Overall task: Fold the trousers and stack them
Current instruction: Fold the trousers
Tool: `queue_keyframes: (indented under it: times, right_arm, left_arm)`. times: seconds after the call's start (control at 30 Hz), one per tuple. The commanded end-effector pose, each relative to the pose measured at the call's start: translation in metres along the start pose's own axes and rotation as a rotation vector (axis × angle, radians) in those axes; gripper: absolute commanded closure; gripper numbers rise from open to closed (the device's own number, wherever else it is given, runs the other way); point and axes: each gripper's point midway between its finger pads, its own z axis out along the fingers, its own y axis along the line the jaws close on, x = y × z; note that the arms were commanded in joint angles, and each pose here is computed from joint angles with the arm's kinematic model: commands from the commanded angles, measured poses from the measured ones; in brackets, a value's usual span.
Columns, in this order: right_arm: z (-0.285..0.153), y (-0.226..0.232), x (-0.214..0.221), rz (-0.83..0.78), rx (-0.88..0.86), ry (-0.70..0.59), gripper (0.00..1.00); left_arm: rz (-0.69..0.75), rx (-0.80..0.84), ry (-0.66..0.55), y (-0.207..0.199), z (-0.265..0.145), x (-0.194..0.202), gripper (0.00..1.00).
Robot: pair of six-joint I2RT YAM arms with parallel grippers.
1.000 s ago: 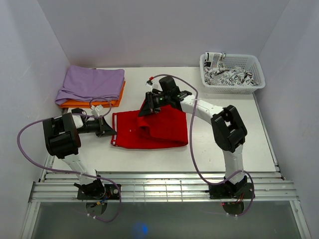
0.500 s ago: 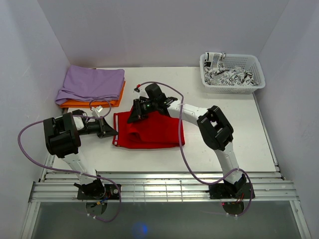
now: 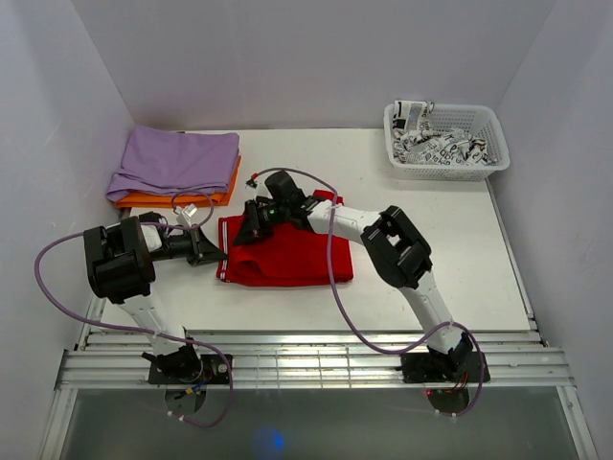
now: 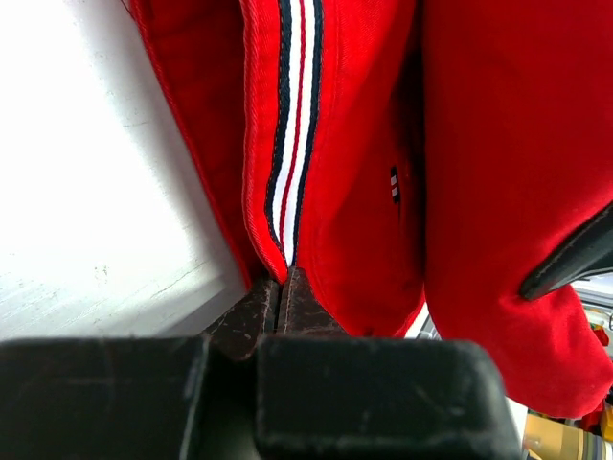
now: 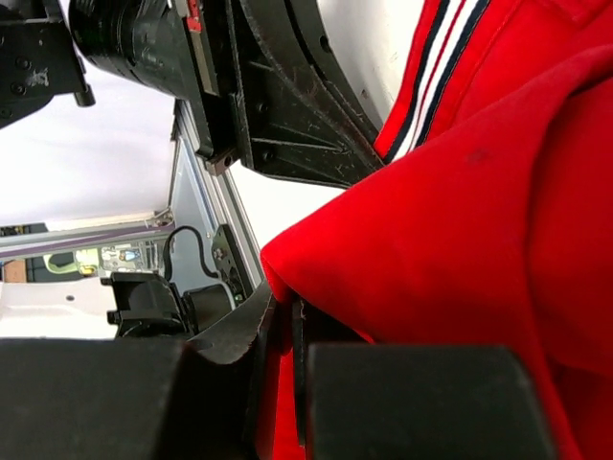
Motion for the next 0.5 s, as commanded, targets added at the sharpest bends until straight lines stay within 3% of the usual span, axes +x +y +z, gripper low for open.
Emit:
queue_keyframes:
  times: [0.0,0.47]
  right_arm:
    - [0.007,0.039,-0.019,-0.067,-0.097,-0.052,0.92]
    - [0.025,0.047,-0.011,-0.042,-0.124,-0.038,0.92]
  left_arm:
    - [0.008,0.004,0.017,0.002,0.005,0.008,1.00]
    - [0.001,0.012,0.020,0.002,0.006,0.008,1.00]
